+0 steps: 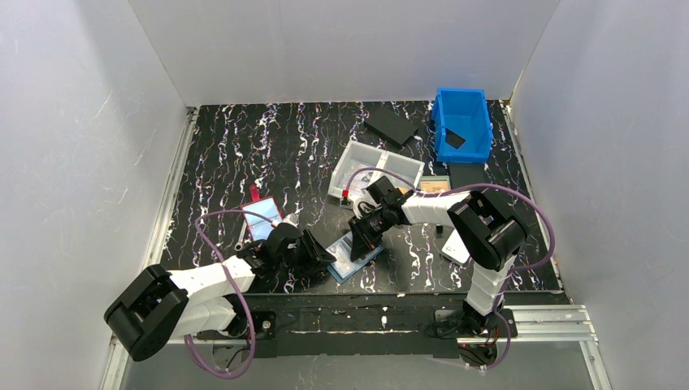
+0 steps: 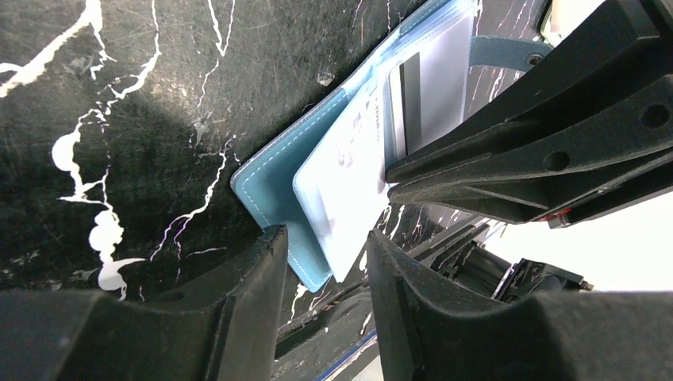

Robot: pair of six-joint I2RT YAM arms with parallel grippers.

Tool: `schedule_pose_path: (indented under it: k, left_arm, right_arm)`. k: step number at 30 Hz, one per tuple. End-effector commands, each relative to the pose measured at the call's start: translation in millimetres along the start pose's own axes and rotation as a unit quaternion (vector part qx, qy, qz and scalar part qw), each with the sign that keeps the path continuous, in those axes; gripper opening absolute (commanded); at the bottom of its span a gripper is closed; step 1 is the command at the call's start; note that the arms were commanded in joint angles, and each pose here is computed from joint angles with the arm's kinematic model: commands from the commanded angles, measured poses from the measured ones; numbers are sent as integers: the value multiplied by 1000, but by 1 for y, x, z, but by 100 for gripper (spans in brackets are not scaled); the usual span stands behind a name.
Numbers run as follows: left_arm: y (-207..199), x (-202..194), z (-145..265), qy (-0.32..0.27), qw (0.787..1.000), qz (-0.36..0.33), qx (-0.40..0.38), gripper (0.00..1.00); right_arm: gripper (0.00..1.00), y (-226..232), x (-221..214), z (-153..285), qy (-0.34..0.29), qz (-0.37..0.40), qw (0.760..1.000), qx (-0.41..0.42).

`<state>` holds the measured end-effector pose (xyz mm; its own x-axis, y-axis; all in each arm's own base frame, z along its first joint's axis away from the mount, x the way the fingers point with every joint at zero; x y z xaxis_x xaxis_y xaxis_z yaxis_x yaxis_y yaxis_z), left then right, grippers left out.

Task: Take the credit cards out of the card holder
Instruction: Remove the credit card from the card holder.

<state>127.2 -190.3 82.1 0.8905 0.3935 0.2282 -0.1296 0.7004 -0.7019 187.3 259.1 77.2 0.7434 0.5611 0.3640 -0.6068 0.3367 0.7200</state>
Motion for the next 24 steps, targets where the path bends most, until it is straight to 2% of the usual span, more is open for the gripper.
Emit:
schedule_pose_path:
  k: [1, 16, 24]
  left_arm:
    - [-1, 1, 4, -7, 1000, -7, 18, 41]
    - [-15, 7, -2, -7, 1000, -12, 18, 39]
    - [-7, 7, -8, -16, 999, 1, 35, 25]
  right_arm:
    - [22, -7, 2, -1, 6, 2, 1000, -24]
    - [22, -6, 2, -1, 7, 1, 1000, -19]
    - [22, -4, 3, -1, 7, 3, 1000, -9]
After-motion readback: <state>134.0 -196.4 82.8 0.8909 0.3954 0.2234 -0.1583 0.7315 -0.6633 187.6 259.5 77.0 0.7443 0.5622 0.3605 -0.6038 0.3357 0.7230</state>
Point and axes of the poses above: each gripper's point midway between its finger pads, its own z axis back along the fingers, its own y axis along the line the jaws close on, x = y × z, the point moved 8 cm from there along z, back along the fingers, and after that the axes turned 6 degrees about -z, right-handed, at the moved point
